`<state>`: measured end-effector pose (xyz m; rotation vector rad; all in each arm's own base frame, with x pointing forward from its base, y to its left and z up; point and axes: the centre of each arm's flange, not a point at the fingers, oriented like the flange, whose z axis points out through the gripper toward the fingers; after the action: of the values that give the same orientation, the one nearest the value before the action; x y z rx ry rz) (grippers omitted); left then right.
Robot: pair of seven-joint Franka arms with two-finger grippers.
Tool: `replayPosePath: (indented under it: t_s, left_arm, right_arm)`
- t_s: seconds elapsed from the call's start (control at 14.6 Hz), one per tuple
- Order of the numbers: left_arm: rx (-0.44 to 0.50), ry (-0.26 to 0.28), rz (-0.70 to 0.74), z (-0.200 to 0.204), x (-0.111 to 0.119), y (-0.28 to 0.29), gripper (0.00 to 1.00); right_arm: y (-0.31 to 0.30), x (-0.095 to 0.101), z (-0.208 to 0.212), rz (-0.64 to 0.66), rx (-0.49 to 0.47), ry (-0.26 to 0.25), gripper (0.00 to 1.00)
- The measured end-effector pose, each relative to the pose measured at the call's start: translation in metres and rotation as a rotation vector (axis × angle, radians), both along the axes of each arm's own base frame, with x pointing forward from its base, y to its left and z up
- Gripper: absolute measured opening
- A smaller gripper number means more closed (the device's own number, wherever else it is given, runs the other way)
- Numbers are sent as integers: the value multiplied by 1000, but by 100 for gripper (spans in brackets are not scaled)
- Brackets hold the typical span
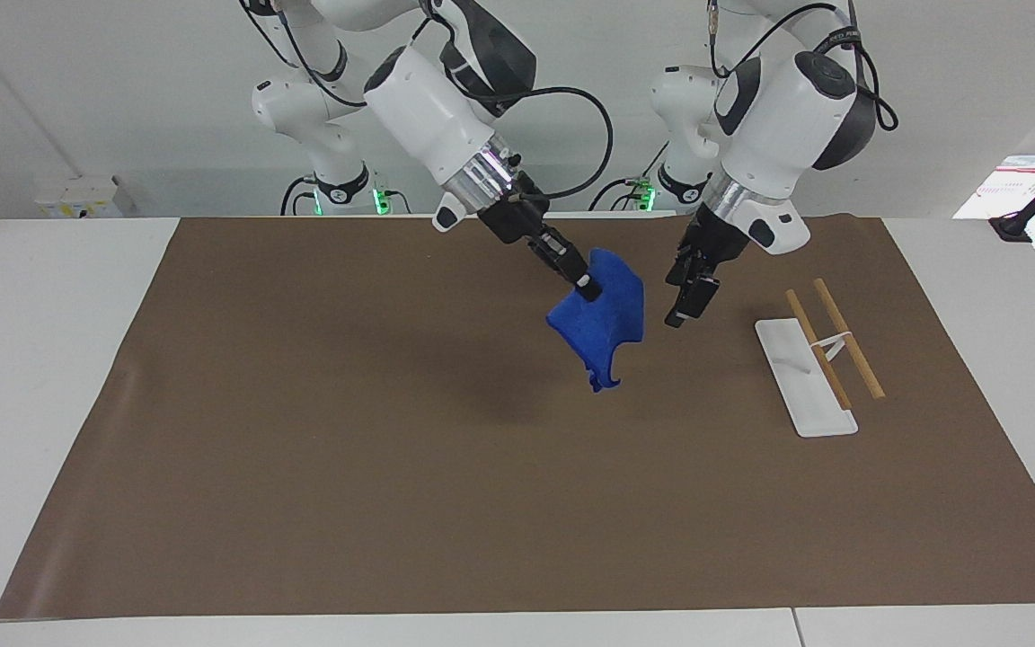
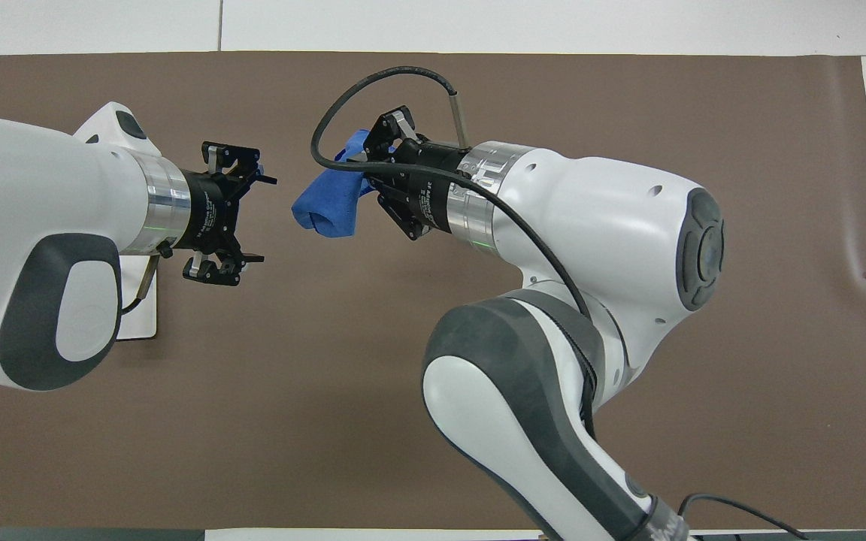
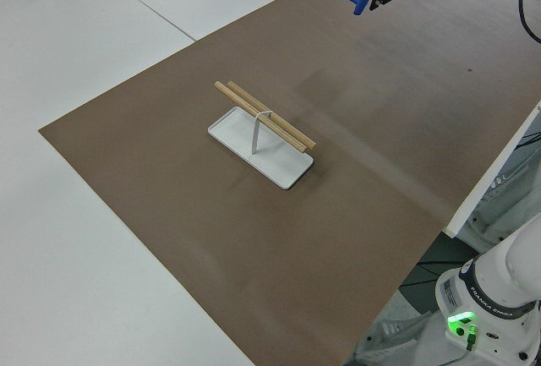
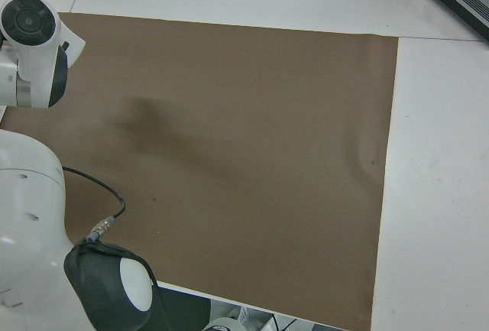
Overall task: Right arm passes towel to left arm to hang
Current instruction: 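Lift the towel with the right gripper while the left gripper reaches toward it, then grasp the towel with the left gripper beside the right gripper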
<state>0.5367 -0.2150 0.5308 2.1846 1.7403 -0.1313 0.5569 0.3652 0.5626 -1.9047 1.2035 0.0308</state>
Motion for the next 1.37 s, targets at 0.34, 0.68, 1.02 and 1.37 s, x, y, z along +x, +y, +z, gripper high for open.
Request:
replayPosePath:
  t_s: [0.34,0.68,1.02,1.37]
  left_arm:
    - [-86,71,205,-37,17,-4,100]
    - [-150,71,273,-55,20,-5,59]
    - [-159,72,273,-56,17,-11,2]
    - [-167,45,292,-47,26,2,2]
  right_arm:
    - [-1,1,-1,-8,2,-7,3]
    - [-1,2,-1,-9,1,-7,3]
    - [-1,2,-2,-7,-1,-7,3]
    - [-1,2,-2,-5,-2,-8,3]
